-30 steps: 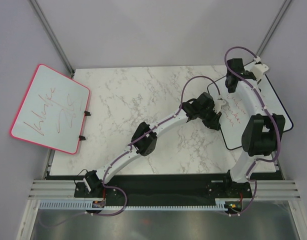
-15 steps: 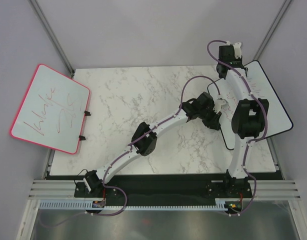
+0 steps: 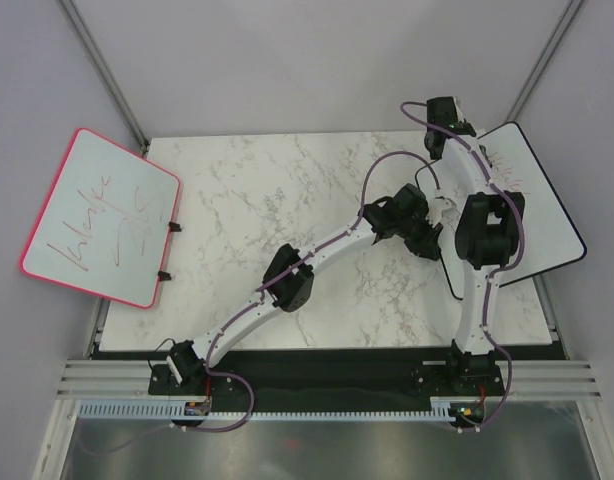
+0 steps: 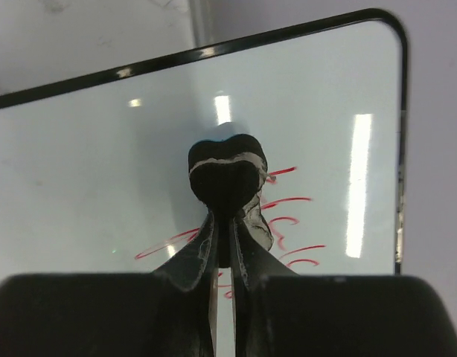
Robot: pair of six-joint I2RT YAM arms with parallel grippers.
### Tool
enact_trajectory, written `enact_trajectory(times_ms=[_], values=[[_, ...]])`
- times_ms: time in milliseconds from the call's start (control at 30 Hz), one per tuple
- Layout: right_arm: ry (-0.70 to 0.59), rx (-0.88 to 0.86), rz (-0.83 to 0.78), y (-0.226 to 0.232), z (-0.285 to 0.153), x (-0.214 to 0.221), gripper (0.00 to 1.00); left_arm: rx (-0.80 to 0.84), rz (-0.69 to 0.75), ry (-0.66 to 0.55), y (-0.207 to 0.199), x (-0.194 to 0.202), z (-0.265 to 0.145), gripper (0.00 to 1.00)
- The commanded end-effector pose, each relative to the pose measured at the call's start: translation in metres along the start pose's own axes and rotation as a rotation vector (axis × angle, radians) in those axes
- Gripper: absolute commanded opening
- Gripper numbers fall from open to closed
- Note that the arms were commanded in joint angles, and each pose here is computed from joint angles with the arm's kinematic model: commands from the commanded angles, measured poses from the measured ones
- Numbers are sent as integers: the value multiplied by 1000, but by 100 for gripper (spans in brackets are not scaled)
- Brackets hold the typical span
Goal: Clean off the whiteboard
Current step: Erase the whiteboard at the whiteboard stand.
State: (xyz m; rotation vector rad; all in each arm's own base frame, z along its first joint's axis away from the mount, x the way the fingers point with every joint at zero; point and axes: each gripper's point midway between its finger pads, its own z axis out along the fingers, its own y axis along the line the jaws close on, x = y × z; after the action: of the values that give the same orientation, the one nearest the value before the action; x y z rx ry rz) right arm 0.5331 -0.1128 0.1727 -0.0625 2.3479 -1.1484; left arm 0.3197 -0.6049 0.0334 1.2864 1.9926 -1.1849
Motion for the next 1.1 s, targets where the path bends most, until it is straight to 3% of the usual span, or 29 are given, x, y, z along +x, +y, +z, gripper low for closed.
enact_trajectory(times_ms=[0,100,167,367,467,600,733,933,1067], values=[[60,-195,-113,57,-15,30,0,-48,-96,8,21,7,-5,2],[60,-306,-103,79,-23,39,0,-50,-97,10,22,8,-5,2],[53,-292,-94,73,-25,37,0,-50,-95,8,21,6,-5,2],[13,-40,36,-15,-27,6,0,-50,-95,9,21,7,-5,2],[45,114,73,-64,-22,11,0,-53,-95,9,21,7,-5,2],[68,134,141,-94,-6,26,0,-53,-93,7,21,6,-5,2],[16,6,155,-68,-7,15,0,-53,-93,9,21,7,-4,2],[-50,-105,15,5,-24,-15,0,-56,-91,9,21,7,-5,2],[-78,-133,60,14,-28,-26,0,-56,-91,9,21,7,-5,2]])
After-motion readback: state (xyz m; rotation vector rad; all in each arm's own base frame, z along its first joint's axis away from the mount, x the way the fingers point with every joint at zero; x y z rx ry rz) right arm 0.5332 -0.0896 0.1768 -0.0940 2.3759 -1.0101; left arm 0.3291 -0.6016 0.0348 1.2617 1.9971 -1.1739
